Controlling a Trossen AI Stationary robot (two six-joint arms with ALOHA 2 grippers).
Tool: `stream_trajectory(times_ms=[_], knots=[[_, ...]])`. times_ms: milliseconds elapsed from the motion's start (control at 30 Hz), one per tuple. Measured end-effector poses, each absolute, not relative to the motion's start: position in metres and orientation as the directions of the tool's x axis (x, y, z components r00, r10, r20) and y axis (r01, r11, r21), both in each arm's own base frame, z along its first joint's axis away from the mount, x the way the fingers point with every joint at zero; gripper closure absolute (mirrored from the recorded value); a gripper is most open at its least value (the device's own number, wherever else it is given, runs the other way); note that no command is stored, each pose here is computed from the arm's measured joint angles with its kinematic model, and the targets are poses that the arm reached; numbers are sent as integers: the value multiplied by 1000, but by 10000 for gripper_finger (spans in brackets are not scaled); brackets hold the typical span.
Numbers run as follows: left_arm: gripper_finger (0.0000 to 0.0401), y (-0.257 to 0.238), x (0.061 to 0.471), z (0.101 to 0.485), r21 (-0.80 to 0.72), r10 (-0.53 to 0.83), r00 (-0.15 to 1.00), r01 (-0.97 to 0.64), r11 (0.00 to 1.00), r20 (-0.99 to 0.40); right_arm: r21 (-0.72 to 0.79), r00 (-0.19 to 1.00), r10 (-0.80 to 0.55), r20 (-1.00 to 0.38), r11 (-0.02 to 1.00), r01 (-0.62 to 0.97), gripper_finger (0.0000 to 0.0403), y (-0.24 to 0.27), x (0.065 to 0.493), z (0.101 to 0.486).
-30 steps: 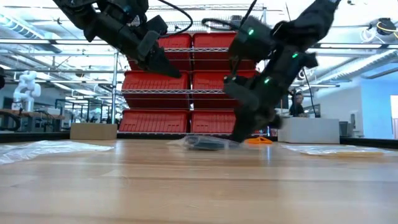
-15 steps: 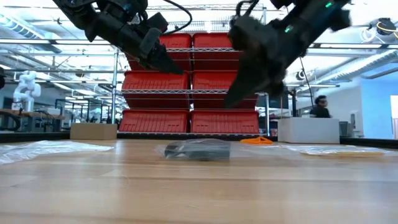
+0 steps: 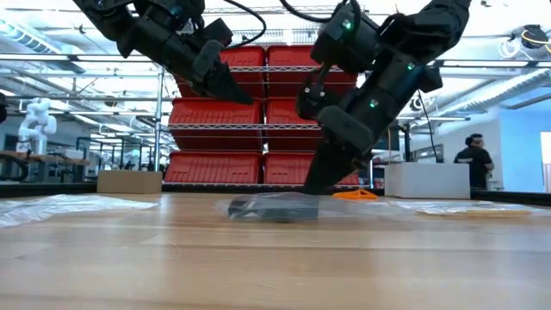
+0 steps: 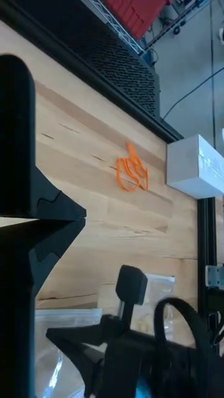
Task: Sort rubber bands
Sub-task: Adjust the transparent zip bags that contain rubber bands, then open the left transparent zip bag
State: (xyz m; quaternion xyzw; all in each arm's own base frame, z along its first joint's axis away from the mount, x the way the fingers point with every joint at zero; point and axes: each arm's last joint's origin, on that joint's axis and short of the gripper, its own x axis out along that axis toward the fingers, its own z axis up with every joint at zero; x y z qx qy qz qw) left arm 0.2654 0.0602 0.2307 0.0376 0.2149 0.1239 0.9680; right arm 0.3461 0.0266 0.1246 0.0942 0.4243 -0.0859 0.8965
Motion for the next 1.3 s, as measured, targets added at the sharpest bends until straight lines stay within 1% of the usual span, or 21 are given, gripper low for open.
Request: stream_trajectory(times_ms=[500, 600, 700, 767, 900, 1033, 1100, 1200, 1300], knots=[[397, 60, 265, 230, 127, 256, 876, -223, 966, -409, 40, 620, -129, -774, 967, 251, 403, -3, 348, 125], [397, 60, 264, 231, 128, 255, 872, -221, 967, -419, 31, 642, -134, -755, 970, 239, 403, -6, 347, 134], [397, 54, 253, 237, 110, 197, 846, -164, 980, -495, 35, 692, -132, -710, 974, 222, 403, -5, 344, 157], [397, 46, 242, 241, 74, 130, 801, -107, 992, -585, 32, 713, -123, -691, 979, 200, 403, 0, 339, 171], [397, 24, 221, 240, -15, 34, 657, -68, 998, -753, 31, 739, -104, -666, 985, 167, 403, 9, 329, 195], [397, 1, 207, 229, -88, -49, 486, -58, 994, -873, 27, 725, -86, -683, 989, 143, 403, 19, 320, 203], [397, -11, 205, 223, -114, -98, 418, -13, 993, -903, 24, 716, -79, -693, 991, 132, 403, 23, 318, 204], [397, -27, 211, 215, -156, -170, 377, 68, 985, -910, -3, 691, -98, -716, 990, 138, 403, 28, 314, 202], [397, -37, 220, 200, -155, -179, 320, 98, 983, -930, -15, 669, -105, -736, 990, 138, 403, 34, 311, 199]])
